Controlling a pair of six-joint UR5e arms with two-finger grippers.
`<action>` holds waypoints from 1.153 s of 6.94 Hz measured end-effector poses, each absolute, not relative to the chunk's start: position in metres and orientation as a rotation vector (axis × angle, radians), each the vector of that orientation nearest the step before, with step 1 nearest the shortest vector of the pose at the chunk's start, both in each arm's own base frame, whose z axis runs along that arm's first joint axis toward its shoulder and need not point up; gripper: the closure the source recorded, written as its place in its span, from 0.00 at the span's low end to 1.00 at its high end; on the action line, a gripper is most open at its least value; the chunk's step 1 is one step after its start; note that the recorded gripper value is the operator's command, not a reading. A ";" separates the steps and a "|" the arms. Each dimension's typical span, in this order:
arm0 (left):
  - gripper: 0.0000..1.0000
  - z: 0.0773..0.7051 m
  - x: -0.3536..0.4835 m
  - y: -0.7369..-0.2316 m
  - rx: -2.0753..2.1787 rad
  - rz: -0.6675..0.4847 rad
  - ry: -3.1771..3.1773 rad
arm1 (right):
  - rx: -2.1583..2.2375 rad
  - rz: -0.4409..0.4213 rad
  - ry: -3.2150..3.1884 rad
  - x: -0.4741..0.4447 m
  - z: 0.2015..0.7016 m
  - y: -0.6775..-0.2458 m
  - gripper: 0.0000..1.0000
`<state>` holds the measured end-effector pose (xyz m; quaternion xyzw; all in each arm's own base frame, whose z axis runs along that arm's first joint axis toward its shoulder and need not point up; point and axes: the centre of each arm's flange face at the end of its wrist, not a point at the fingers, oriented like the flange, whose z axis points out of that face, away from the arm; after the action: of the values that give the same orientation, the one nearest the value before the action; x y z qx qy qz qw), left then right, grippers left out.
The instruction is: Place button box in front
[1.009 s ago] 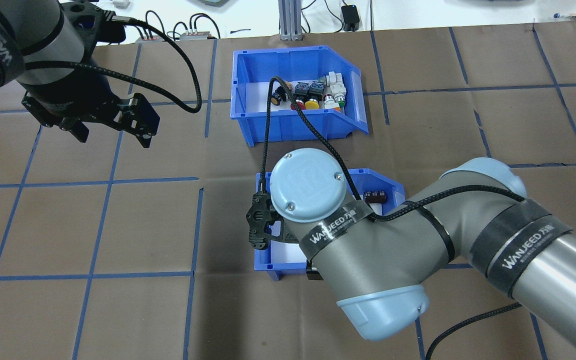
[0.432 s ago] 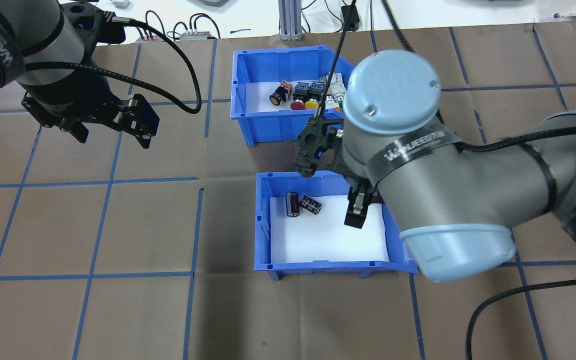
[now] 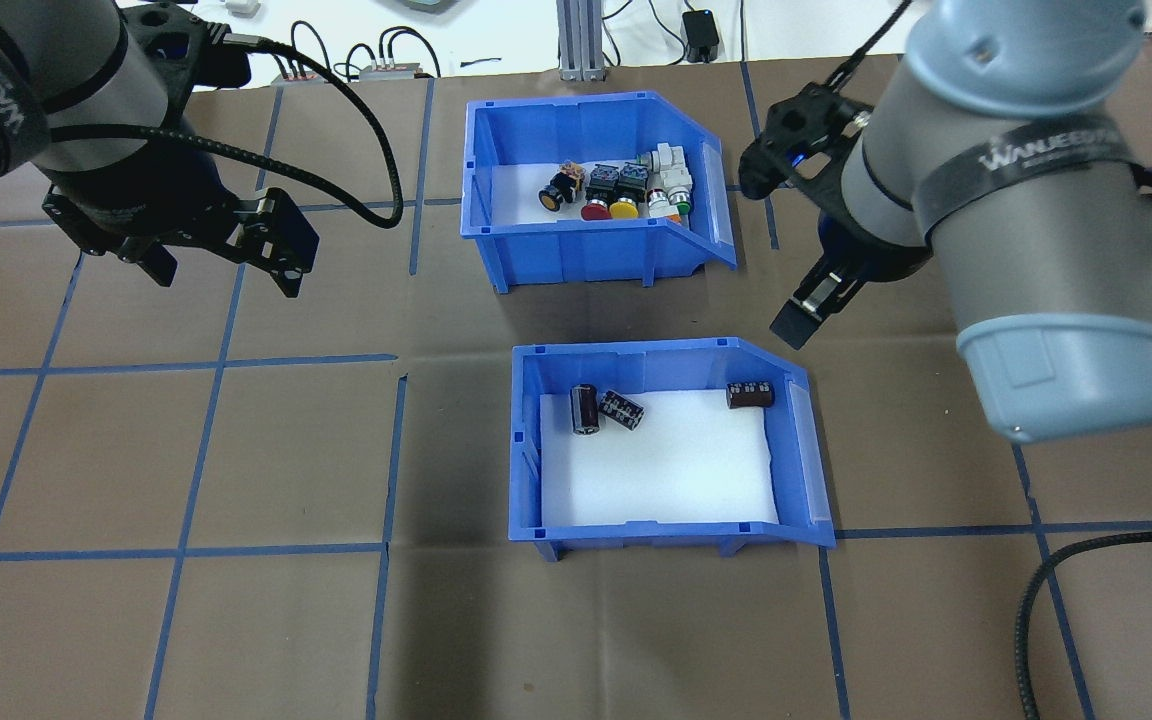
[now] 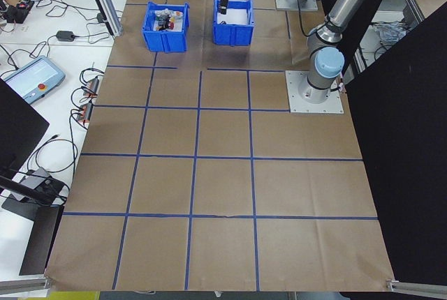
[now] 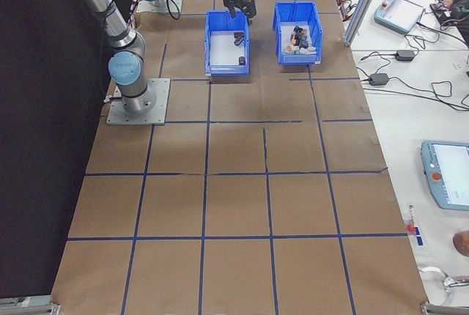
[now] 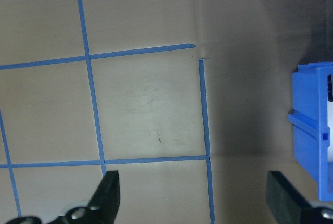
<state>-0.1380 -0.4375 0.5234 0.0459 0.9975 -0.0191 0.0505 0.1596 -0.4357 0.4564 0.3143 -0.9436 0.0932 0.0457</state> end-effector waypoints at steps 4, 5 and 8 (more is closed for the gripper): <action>0.00 0.523 -0.138 -0.438 0.138 -0.056 3.037 | 0.080 0.223 -3.120 0.123 0.464 -0.485 0.00; 0.00 0.523 -0.138 -0.438 0.138 -0.056 3.037 | 0.001 0.164 -3.130 0.122 0.468 -0.497 0.00; 0.00 0.524 -0.138 -0.437 0.138 -0.060 3.033 | -0.051 0.132 -3.124 0.121 0.476 -0.510 0.00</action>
<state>-0.1376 -0.4368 0.5239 0.0454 0.9974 -0.0197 0.0524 0.1212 -0.5095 0.4759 -0.0164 -0.9989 0.0423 0.0072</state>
